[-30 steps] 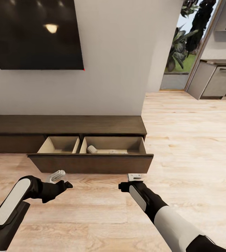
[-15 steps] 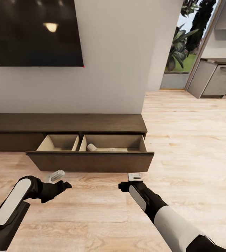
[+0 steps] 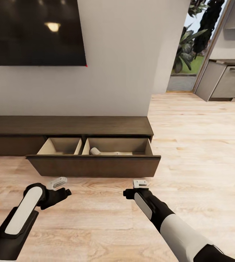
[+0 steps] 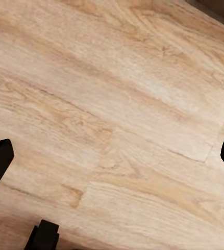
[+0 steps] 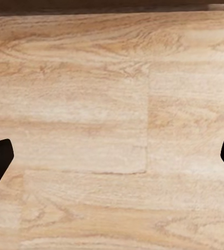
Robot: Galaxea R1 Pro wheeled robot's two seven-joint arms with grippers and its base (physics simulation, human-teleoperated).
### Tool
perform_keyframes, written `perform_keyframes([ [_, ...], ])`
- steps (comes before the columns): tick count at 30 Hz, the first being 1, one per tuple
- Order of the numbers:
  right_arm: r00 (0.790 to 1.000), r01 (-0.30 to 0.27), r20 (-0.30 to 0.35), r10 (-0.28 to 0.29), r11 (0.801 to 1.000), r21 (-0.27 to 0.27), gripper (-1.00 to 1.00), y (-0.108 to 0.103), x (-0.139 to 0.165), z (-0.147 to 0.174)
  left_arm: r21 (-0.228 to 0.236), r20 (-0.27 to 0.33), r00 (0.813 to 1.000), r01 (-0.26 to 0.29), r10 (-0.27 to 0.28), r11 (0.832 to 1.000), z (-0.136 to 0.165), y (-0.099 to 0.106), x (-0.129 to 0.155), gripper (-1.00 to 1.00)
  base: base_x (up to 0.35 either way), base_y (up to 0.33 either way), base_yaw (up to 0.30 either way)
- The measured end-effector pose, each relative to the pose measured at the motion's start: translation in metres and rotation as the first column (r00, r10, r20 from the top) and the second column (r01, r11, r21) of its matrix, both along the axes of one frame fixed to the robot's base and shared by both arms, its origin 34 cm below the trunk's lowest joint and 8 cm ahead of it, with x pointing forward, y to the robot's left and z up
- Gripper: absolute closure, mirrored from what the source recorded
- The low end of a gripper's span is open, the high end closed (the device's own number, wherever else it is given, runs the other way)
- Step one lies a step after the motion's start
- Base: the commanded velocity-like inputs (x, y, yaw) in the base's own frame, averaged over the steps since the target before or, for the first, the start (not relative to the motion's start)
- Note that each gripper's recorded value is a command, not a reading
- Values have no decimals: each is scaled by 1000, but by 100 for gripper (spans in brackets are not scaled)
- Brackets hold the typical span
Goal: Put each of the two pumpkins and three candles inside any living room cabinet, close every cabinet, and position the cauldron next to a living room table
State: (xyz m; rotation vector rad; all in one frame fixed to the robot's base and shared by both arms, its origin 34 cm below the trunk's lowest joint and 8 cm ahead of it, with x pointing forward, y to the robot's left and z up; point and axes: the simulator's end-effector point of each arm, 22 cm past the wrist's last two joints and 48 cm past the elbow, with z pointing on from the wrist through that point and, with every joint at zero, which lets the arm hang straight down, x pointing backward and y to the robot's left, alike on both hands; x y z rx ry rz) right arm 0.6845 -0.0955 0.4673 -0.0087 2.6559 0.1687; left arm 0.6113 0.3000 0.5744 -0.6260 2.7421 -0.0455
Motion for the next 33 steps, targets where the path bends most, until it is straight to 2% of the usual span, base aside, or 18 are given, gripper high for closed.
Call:
perform_keyframes([
  [8,1000,3,11,-3,1000,3,-100,0,-1,-15,23,-16,1000,15,-15,1000,-23,-7,-6,-100,0,0,0],
  [22,985,47,165,-51,999,26,-100,0,23,-25,38,-15,999,32,-31,999,-54,-12,-12,-100,0,0,0],
  [26,982,48,179,-53,998,32,-100,2,24,-30,42,-12,999,46,-46,998,-63,-19,-14,-100,0,0,0],
  [33,982,50,182,-55,998,33,-100,1,22,-45,45,-11,999,49,-48,998,-79,-20,-17,-100,0,0,0],
])
